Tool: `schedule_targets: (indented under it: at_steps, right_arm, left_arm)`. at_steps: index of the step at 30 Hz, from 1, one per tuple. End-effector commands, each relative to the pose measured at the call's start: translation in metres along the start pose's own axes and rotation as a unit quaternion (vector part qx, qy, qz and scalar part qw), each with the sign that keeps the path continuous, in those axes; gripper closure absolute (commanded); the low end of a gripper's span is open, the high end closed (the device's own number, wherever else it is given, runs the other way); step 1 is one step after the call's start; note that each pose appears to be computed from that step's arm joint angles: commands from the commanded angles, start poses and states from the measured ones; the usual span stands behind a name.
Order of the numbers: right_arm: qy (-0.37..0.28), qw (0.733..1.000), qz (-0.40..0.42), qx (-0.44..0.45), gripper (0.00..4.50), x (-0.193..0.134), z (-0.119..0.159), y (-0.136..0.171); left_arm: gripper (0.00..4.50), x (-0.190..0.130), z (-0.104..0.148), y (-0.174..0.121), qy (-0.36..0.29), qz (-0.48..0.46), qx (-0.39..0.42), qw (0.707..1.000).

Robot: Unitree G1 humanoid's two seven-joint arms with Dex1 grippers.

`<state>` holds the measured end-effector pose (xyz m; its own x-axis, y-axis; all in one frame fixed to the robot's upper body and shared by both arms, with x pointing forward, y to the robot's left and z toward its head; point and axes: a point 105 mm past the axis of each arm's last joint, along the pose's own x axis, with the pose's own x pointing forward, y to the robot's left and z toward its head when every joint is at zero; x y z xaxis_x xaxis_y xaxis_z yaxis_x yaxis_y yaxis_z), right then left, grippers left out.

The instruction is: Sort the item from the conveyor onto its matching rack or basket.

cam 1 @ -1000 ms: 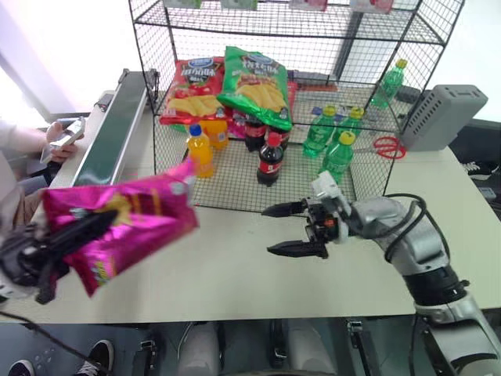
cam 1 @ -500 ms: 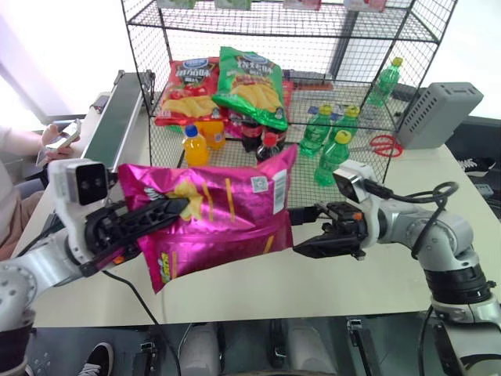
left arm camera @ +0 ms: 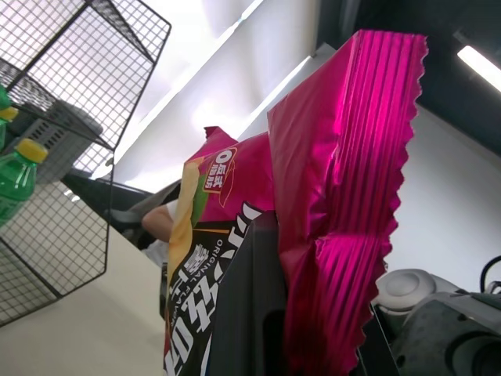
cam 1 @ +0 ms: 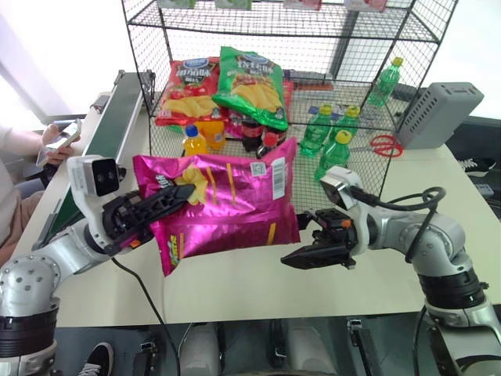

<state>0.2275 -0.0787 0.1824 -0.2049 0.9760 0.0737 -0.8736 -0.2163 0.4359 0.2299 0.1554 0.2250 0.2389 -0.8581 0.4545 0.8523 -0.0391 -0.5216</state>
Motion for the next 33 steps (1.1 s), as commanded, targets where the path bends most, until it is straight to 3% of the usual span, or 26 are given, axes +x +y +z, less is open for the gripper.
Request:
schedule_targets:
  at_steps: [1,6,7,8,13,16,21,23,29,32,33]
  right_arm:
    - [-0.015,1.000,0.011,-0.020,1.39,0.003,0.011,0.004]
    - [-0.019,1.000,0.007,-0.021,3.96,0.005,0.014,0.003]
    - [-0.017,1.000,0.005,-0.021,4.36,0.005,0.013,0.002]
    - [-0.015,1.000,0.003,-0.021,4.48,0.005,0.012,0.001]
    - [-0.015,0.999,-0.022,-0.031,4.48,0.001,0.013,-0.006]
    - [-0.003,0.996,-0.061,-0.058,4.50,-0.006,0.011,-0.014]
    - [-0.003,0.988,-0.114,-0.104,4.50,-0.024,0.019,-0.013]
    - [-0.009,0.985,-0.125,-0.117,4.50,-0.031,0.026,-0.006]
    - [-0.039,0.956,-0.222,-0.187,4.50,-0.070,0.052,0.017]
    - [-0.043,0.914,-0.312,-0.257,4.50,-0.109,0.074,0.035]
    - [-0.032,0.889,-0.351,-0.293,4.50,-0.120,0.080,0.033]
  left_arm:
    - [4.50,-0.003,0.007,-0.005,-0.008,-0.005,0.019,1.000]
    - [4.50,-0.002,0.005,-0.003,-0.009,-0.002,0.025,1.000]
    - [4.50,-0.002,0.005,-0.003,-0.009,-0.001,0.030,0.999]
    - [4.50,-0.002,0.004,-0.002,-0.009,0.001,0.035,0.999]
    - [4.50,-0.003,0.005,0.003,0.001,0.026,0.054,0.998]
    - [3.68,-0.008,0.006,0.009,0.006,0.052,0.078,0.996]
    - [1.17,-0.019,0.006,0.014,0.017,0.083,0.106,0.991]
    - [0.21,-0.025,0.005,0.018,0.033,0.106,0.154,0.982]
    - [0.09,-0.031,0.008,0.028,0.041,0.128,0.196,0.971]
    - [0.09,-0.024,0.014,0.036,0.025,0.125,0.215,0.968]
    - [0.09,-0.022,0.015,0.040,0.027,0.126,0.220,0.967]
